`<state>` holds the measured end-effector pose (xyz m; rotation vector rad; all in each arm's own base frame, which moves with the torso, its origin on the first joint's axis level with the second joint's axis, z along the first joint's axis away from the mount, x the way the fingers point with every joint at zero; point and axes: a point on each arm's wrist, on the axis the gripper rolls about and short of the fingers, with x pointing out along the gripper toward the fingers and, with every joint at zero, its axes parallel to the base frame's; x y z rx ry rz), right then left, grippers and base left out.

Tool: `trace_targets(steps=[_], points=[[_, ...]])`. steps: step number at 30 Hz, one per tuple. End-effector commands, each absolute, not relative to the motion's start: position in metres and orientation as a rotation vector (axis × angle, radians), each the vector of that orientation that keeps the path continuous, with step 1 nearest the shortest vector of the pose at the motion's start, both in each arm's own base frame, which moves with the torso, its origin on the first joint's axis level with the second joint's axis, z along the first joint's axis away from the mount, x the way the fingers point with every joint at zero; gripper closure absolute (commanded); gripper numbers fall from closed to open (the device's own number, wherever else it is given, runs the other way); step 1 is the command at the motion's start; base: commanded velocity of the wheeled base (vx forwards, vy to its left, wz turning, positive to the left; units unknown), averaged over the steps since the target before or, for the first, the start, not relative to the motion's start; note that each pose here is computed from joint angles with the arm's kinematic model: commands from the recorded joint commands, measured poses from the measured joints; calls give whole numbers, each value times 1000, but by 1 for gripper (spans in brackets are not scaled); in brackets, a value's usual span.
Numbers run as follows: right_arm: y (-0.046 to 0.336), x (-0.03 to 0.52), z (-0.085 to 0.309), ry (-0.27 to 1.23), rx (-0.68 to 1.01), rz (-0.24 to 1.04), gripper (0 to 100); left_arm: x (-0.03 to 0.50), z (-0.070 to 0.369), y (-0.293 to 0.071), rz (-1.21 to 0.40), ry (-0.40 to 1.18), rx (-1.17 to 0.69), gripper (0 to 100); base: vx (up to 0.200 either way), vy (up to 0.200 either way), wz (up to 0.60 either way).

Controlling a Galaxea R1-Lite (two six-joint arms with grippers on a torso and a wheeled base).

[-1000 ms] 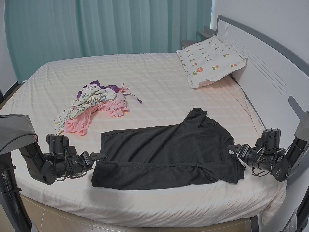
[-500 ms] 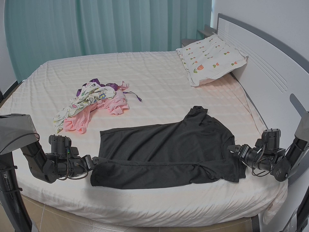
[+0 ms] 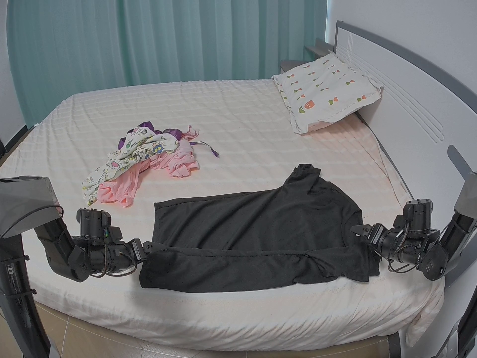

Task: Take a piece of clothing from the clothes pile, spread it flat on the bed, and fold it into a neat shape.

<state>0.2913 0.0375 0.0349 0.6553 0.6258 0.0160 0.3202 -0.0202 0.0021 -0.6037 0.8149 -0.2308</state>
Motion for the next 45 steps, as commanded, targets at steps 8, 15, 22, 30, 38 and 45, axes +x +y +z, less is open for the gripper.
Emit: trace_targets(steps=[8, 15, 22, 30, 38, 45], points=[[36, 294, 29, 638, 656, 6, 0, 332, -11, -21, -215, 829, -617, 100, 0, 0, 0], [32, 296, 25, 638, 613, 5, 0, 336, 0, -19, -183, 746, -767, 100, 0, 0, 0], [30, 311, 33, 576, 552, 36, 0, 319, 9, -19, -195, 675, -796, 100, 0, 0, 0], [17, 320, 25, 598, 557, 134, 0, 310, 11, -19, -199, 636, -848, 100, 0, 0, 0], [9, 317, -3, 675, 465, 159, 0, 308, 10, -19, -204, 626, -853, 100, 0, 0, 0], [13, 319, -7, 657, 461, 187, 0, 307, 11, -19, -197, 628, -876, 100, 0, 0, 0]])
